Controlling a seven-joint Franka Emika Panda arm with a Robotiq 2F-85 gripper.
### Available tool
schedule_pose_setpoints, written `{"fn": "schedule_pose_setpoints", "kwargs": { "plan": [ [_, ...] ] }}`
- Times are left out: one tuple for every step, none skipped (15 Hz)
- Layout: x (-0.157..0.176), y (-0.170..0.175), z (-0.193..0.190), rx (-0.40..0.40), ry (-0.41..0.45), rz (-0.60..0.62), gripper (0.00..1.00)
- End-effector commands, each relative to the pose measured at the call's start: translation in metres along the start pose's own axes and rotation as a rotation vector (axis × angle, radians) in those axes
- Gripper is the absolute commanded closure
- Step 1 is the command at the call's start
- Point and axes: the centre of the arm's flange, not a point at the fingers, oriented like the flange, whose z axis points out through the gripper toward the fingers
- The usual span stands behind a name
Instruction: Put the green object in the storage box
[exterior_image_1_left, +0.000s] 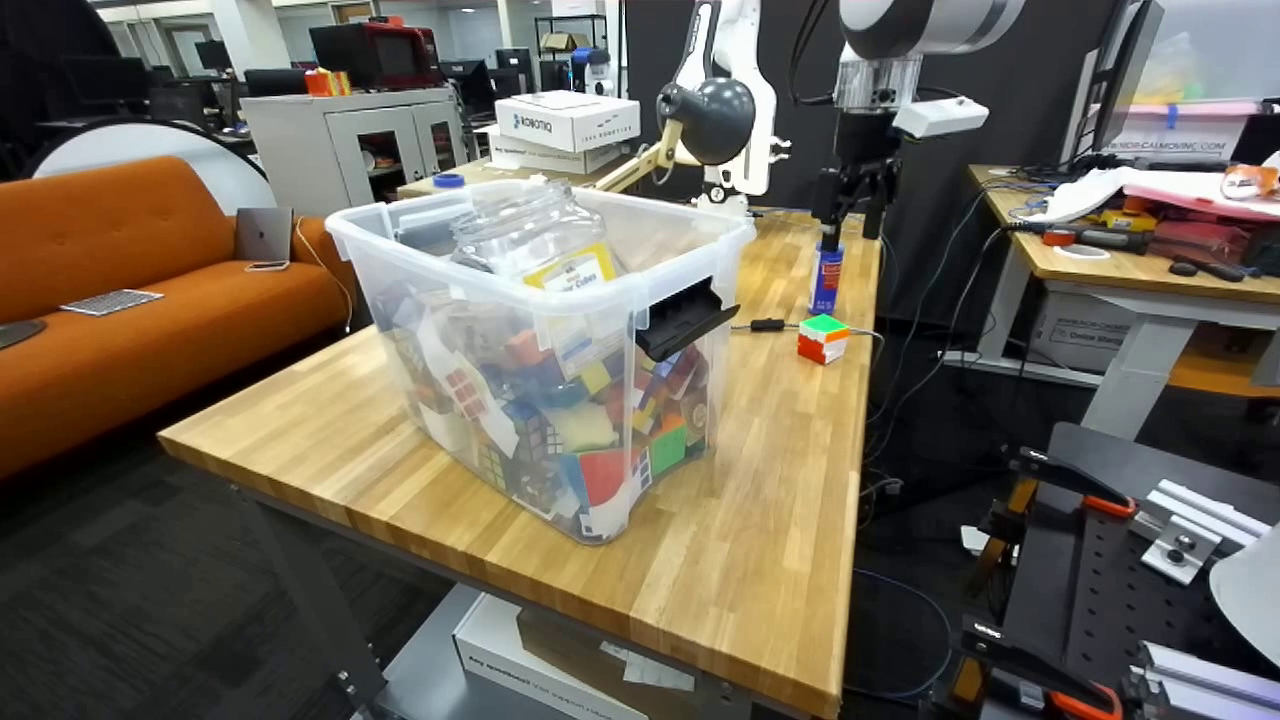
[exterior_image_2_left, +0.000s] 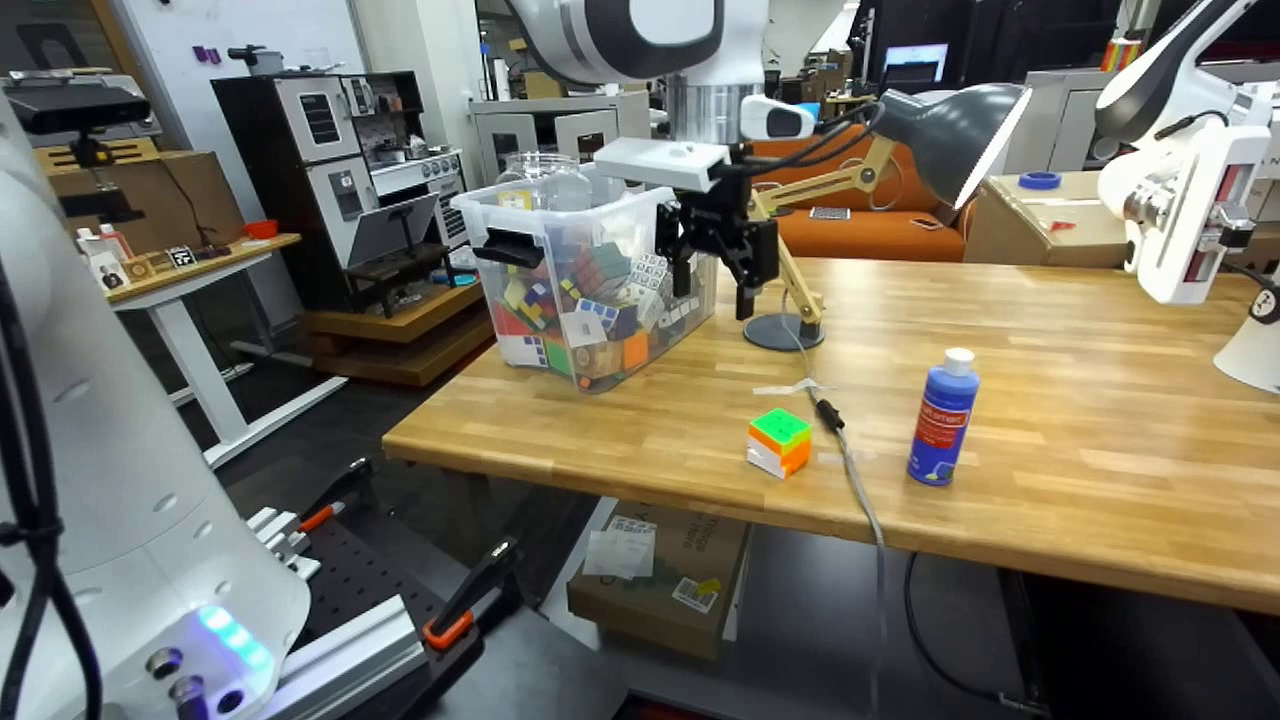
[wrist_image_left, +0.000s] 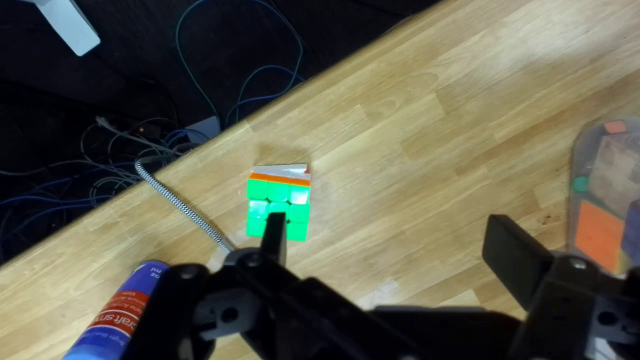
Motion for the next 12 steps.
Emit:
{"fn": "schedule_pose_setpoints", "kwargs": {
  "plan": [
    [0.033, 0.022, 0.036, -0.016, 0.001, 0.001, 0.0],
    [0.04, 0.026, 0.049, -0.025, -0.008, -0.006, 0.0],
    [0.046, 0.028, 0.058, -0.029, -0.015, -0.013, 0.0],
    [0.053, 0.029, 0.07, -0.038, -0.025, -0.021, 0.0],
    [0.059, 0.031, 0.083, -0.05, -0.045, -0.021, 0.0],
    [0.064, 0.033, 0.095, -0.054, -0.07, -0.016, 0.0],
    [0.045, 0.024, 0.084, -0.051, -0.055, -0.009, 0.0],
    [0.05, 0.026, 0.095, -0.055, -0.068, -0.01, 0.0],
    [0.054, 0.027, 0.1, -0.058, -0.073, -0.01, 0.0],
    [0.056, 0.028, 0.101, -0.06, -0.072, -0.009, 0.0],
    [0.057, 0.029, 0.099, -0.06, -0.069, -0.008, 0.0],
    [0.057, 0.029, 0.098, -0.06, -0.066, -0.008, 0.0]
  ]
}}
